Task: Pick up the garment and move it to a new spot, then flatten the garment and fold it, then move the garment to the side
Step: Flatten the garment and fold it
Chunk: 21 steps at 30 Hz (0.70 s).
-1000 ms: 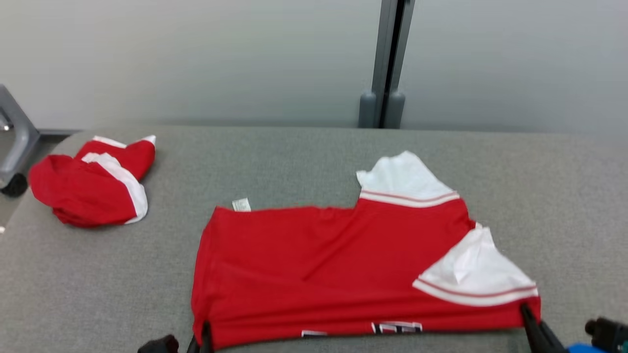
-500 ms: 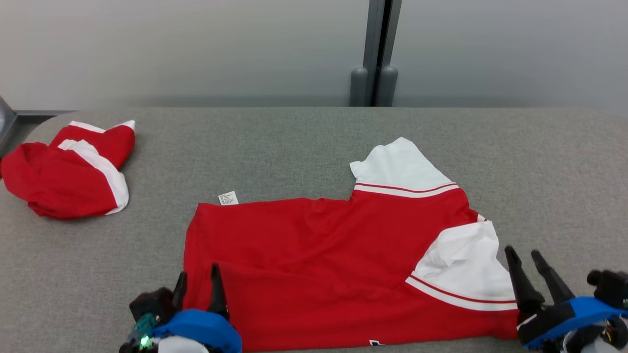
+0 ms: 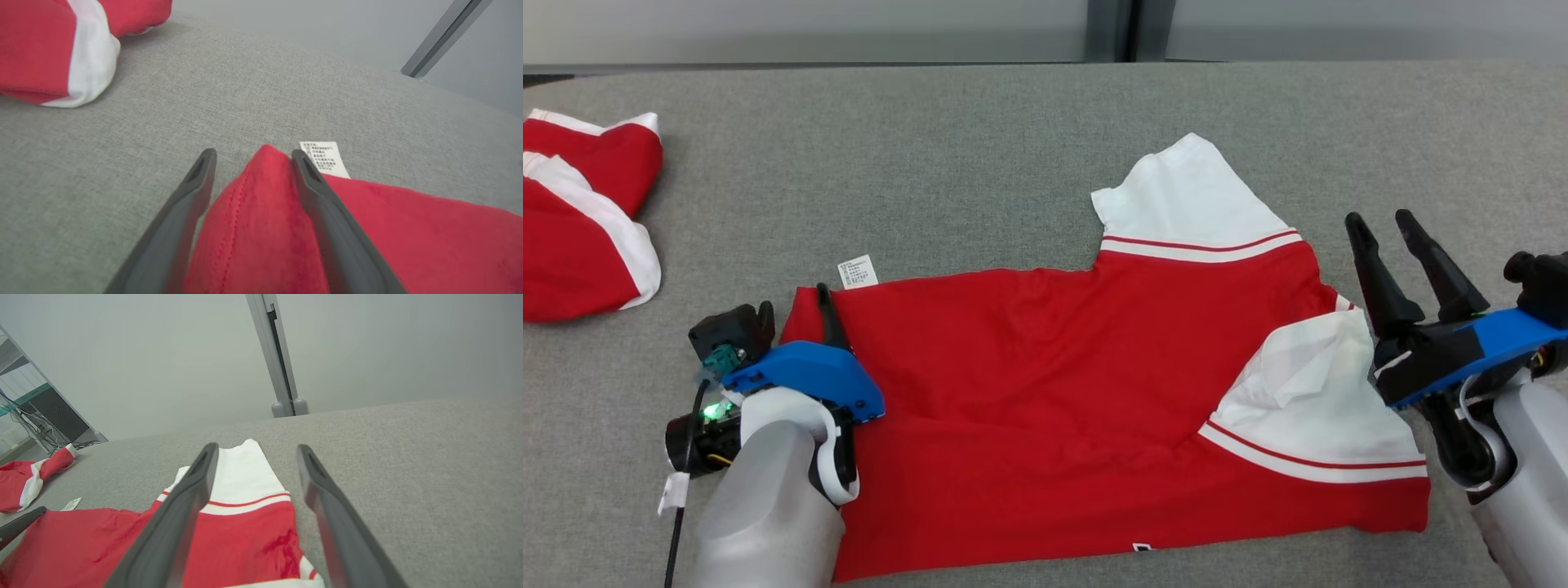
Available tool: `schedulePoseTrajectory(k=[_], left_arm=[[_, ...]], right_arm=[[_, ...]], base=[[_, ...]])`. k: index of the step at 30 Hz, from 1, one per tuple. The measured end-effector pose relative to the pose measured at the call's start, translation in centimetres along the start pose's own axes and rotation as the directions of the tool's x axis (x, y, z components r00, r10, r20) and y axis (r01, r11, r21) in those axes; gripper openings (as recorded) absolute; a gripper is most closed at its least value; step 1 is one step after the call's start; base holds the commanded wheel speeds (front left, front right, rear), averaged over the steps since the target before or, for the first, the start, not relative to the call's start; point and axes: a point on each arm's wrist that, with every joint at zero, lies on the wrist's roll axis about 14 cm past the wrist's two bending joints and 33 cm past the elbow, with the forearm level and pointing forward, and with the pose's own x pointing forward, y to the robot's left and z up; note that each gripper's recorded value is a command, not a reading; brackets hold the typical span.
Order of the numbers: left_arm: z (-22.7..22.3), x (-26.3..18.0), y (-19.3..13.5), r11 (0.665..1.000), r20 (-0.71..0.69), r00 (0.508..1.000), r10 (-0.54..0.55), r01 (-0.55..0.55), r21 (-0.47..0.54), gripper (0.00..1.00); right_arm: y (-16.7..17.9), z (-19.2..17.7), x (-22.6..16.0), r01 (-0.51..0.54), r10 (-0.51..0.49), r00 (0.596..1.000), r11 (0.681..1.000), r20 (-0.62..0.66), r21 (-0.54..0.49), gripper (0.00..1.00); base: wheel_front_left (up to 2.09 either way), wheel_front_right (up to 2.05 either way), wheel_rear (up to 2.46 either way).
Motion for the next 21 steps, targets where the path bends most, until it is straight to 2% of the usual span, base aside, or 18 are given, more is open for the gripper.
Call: schedulePoseTrajectory(k=[10,11,12,13,16,21], left_arm=[[-1.7,1.2,0.6,1.0,-0.065,0.998,0.005,-0.005,0.01,1.0],[-1.8,1.3,0.7,1.0,-0.068,0.998,0.007,-0.006,0.004,0.84],[-1.9,1.3,0.7,1.0,-0.07,0.997,0.008,-0.007,0.007,0.27],[-1.9,1.5,0.7,1.0,-0.072,0.997,0.006,-0.006,0.01,0.0],[-1.8,1.8,0.7,1.0,-0.069,0.998,-0.002,0.003,0.015,0.0],[-1.2,2.1,0.3,0.999,-0.049,0.998,-0.035,0.036,0.013,0.0]], right_arm=[[0.1,0.5,3.8,-0.055,0.05,0.997,0.993,-0.051,-0.102,1.0],[0.1,0.4,4.3,-0.061,0.054,0.997,0.992,-0.063,-0.115,1.0],[0.2,0.3,4.8,-0.069,0.059,0.995,0.989,-0.08,-0.13,1.0],[0.3,0.4,5.4,-0.075,0.063,0.994,0.987,-0.087,-0.142,1.0],[0.3,-0.2,7.1,-0.084,0.057,0.987,0.981,-0.151,-0.177,1.0],[-0.1,-2.3,9.8,-0.095,0.017,0.95,0.967,-0.313,-0.236,1.0]], base=[[0.0,0.0,0.0],[0.0,0.0,0.0],[0.0,0.0,0.0],[0.0,0.0,0.0],[0.0,0.0,0.0],[0.0,0.0,0.0]])
